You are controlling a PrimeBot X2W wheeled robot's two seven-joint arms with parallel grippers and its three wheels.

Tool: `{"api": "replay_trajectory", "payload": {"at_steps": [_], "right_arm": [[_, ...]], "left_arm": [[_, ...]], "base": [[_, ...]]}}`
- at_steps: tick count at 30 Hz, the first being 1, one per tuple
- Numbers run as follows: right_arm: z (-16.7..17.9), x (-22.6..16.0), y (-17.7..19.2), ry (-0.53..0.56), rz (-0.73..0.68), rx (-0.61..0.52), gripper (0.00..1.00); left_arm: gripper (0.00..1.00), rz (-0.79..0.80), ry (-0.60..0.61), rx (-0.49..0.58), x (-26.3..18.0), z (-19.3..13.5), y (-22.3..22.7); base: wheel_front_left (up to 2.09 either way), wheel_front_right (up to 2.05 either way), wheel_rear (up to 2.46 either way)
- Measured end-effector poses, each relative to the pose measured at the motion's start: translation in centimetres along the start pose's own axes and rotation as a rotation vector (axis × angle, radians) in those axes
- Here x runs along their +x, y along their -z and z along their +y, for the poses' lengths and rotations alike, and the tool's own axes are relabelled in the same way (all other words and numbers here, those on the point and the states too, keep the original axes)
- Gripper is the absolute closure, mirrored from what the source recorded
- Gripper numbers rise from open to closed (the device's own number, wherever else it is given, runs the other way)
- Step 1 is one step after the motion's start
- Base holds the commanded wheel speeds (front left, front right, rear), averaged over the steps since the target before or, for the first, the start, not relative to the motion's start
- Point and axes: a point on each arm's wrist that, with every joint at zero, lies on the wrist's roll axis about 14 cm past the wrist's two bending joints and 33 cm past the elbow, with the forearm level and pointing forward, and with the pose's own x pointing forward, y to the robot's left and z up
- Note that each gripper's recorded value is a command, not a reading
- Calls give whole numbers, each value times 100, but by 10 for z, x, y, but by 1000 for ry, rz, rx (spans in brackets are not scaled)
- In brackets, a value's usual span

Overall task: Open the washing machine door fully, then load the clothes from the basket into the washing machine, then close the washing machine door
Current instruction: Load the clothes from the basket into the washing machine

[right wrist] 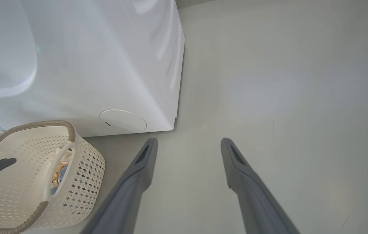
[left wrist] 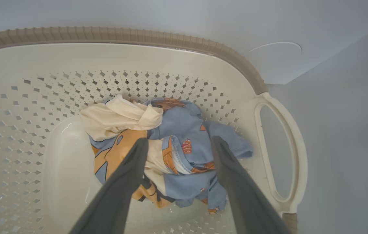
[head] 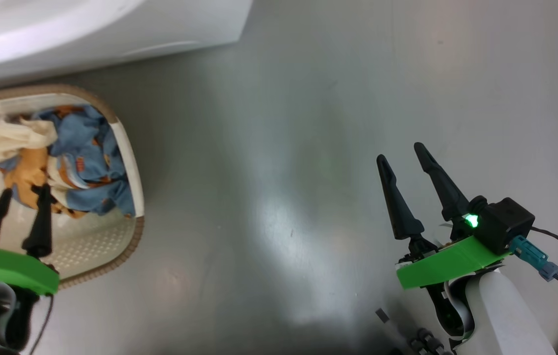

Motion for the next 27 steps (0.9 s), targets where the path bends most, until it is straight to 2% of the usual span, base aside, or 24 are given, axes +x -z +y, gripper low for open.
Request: {"api": "replay_trajectory", "payload": {"at_steps": [11, 19, 27], "right_arm": [[-18, 8, 24, 41, 46, 22, 0], [-28, 4, 40, 71, 88, 27, 0], [-40, -2, 48, 109, 111, 40, 0]], "left_arm": [[0, 147, 21, -10, 42, 14, 43], [0, 264, 24, -63, 59, 17, 76], [0, 364, 7, -38, 72, 32, 99]], "base": [[0, 0, 0], [0, 0, 0], [0, 0, 0]]}}
